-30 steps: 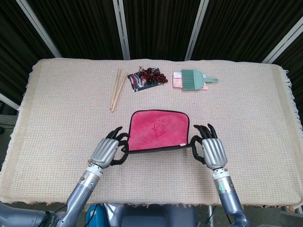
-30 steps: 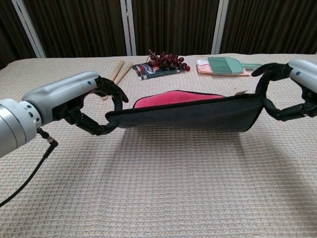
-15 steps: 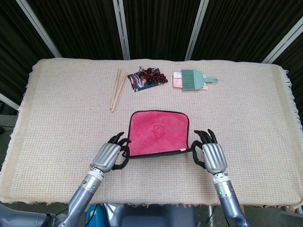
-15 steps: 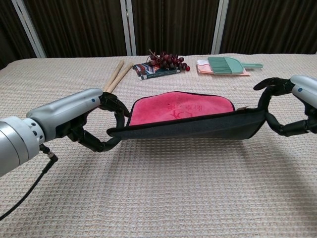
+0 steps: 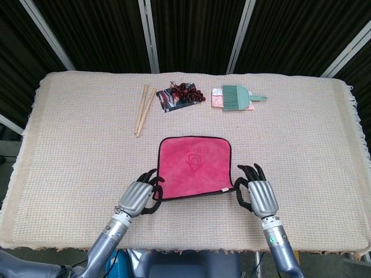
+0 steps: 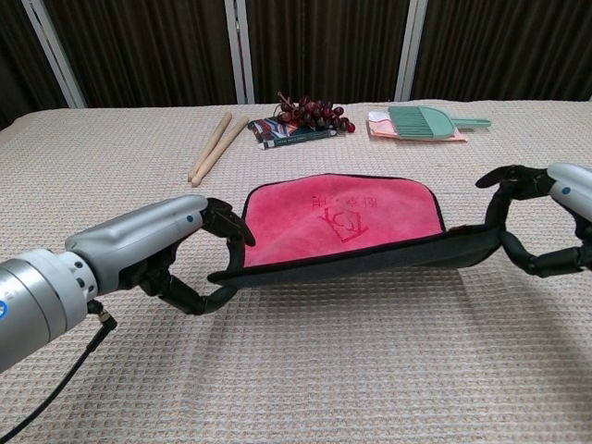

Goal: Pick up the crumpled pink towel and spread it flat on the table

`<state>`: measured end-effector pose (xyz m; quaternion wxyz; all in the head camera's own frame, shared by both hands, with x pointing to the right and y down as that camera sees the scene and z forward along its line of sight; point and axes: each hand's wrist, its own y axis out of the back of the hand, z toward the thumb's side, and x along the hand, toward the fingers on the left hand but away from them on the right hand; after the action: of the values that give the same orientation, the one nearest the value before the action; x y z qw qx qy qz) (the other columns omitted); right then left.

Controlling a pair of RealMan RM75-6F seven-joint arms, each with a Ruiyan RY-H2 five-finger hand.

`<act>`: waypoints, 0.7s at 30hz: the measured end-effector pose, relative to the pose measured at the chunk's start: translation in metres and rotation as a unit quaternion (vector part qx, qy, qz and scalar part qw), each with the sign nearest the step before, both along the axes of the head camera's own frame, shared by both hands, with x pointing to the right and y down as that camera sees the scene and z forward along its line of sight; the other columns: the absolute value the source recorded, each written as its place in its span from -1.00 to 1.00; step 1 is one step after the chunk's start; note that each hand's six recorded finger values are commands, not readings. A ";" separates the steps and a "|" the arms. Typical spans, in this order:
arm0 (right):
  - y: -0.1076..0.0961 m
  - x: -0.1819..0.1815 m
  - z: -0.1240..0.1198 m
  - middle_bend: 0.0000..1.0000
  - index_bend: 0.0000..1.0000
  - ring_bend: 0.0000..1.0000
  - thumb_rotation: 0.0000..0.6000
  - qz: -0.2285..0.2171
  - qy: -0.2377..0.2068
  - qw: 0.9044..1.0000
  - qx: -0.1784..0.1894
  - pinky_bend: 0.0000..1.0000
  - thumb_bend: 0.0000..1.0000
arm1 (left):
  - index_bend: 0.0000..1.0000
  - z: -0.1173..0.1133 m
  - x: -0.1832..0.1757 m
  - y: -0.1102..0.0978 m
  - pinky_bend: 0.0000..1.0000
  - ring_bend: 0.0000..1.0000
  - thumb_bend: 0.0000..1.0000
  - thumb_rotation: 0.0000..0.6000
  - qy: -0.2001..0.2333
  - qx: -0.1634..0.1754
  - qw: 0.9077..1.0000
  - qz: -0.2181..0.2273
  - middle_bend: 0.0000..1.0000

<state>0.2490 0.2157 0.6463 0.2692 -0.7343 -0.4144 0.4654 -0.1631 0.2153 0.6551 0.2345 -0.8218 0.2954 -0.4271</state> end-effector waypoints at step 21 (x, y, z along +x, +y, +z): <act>0.017 0.001 0.013 -1.00 -1.00 -0.99 1.00 -0.032 0.017 0.998 -0.044 -1.00 -0.21 | -0.62 0.008 -0.006 0.011 -0.90 -1.00 -0.77 1.00 0.004 -0.036 0.999 0.017 -0.83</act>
<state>0.2500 0.2322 0.6596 0.2582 -0.7503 -0.3658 0.4865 -0.1691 0.2265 0.6628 0.2108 -0.8365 0.2668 -0.4297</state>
